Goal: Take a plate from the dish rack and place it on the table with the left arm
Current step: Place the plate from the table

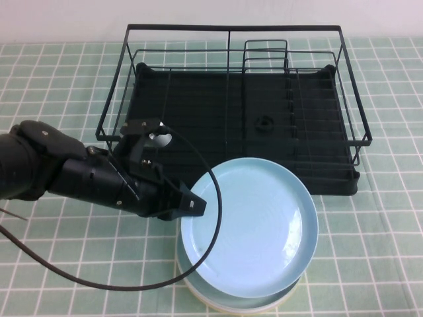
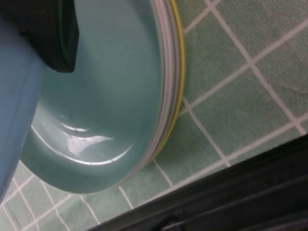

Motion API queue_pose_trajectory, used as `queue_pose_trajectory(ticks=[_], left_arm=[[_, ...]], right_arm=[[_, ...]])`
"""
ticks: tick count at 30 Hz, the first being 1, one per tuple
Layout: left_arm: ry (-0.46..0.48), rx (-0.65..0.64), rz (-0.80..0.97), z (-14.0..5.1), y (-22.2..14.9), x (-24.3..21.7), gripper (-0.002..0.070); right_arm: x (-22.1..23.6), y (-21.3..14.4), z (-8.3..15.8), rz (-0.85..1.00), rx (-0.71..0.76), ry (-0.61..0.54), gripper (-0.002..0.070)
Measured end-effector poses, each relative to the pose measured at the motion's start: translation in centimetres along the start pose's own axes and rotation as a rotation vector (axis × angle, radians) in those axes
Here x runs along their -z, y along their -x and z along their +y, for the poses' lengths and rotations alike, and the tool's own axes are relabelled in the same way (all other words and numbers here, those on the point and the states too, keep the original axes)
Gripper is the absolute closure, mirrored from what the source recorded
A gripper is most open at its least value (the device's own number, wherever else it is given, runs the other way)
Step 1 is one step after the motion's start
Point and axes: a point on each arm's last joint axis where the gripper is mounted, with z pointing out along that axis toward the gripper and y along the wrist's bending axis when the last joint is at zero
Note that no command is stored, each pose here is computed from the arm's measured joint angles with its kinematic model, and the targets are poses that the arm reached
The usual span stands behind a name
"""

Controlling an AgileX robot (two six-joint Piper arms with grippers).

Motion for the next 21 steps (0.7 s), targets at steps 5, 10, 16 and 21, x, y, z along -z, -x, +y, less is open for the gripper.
queue_pose_trajectory(ticks=[5,10,16,21], left_arm=[[0.005,0.0,-0.003,0.0,0.0,0.0,0.059],[0.018,0.005,0.022,0.2,-0.2,0.0,0.0403],[0.018,-0.007,0.092,0.2,-0.8,0.0,0.027],[-0.025,-0.009,0.132,-0.2,-1.2,0.1,0.0255]], right_arm=[[0.0,0.0,0.0,0.0,0.0,0.0,0.0694],[0.0,0.0,0.0,0.0,0.0,0.0,0.0694],[0.0,0.0,0.0,0.0,0.0,0.0,0.0694],[0.0,0.0,0.0,0.0,0.0,0.0,0.0694]])
